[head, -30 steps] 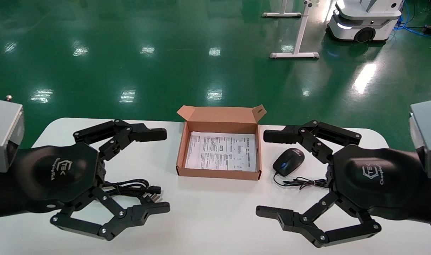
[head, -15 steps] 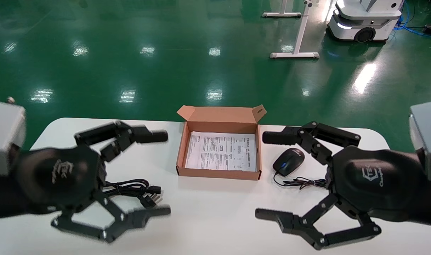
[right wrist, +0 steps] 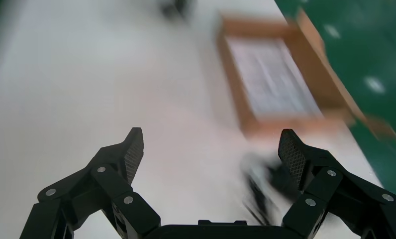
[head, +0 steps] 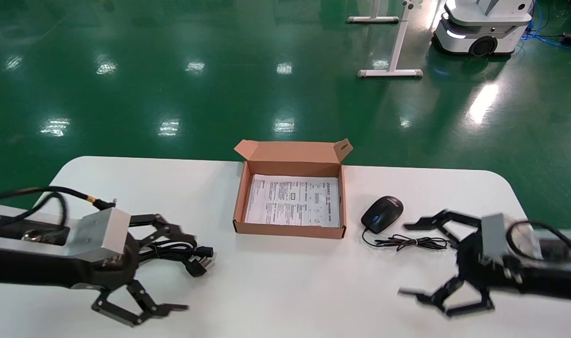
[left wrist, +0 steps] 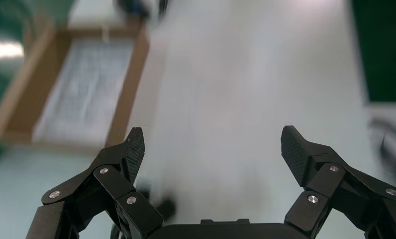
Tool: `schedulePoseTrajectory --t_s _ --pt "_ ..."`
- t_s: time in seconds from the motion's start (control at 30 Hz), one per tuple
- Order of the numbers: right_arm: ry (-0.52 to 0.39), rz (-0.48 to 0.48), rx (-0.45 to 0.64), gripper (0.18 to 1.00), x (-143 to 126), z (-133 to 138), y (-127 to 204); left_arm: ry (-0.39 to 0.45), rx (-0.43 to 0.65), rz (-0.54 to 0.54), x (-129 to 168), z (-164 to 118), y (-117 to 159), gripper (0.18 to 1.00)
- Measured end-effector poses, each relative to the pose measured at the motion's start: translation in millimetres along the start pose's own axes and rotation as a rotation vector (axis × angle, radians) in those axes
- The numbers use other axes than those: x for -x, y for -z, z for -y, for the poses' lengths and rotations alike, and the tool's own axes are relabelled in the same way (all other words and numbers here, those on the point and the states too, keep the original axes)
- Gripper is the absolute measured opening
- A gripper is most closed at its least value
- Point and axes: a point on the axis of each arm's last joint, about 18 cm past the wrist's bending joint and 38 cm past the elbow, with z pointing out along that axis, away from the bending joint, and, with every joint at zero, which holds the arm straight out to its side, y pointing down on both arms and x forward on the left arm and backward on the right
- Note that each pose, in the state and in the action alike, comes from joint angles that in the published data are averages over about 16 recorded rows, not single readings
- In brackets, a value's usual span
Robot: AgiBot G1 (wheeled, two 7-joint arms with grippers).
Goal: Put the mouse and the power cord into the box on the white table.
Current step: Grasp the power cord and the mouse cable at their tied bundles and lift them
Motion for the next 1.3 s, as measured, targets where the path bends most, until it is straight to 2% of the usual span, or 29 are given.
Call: schedulePoseTrajectory --t_s 0.23,0.53,0.8,1.3 --pt "0.057 -0.050 0.181 1.001 -33.9 -40.7 -16.0 0.001 0.192 0.032 33.9 -44.8 -1.8 1.000" --pt "0.121 -0.048 0.333 1.001 -56.5 -68.1 -39.1 -0.021 0.340 0.061 68.0 -79.2 -9.3 1.000" --pt "0.146 -0.049 0.390 1.001 -63.9 -78.1 -51.5 -0.038 0.390 0.067 78.4 -93.9 -18.0 1.000" --pt "0.146 -0.061 0.414 0.993 -67.1 -83.2 -60.9 -0.019 0.410 0.045 71.2 -109.9 -26.5 0.996"
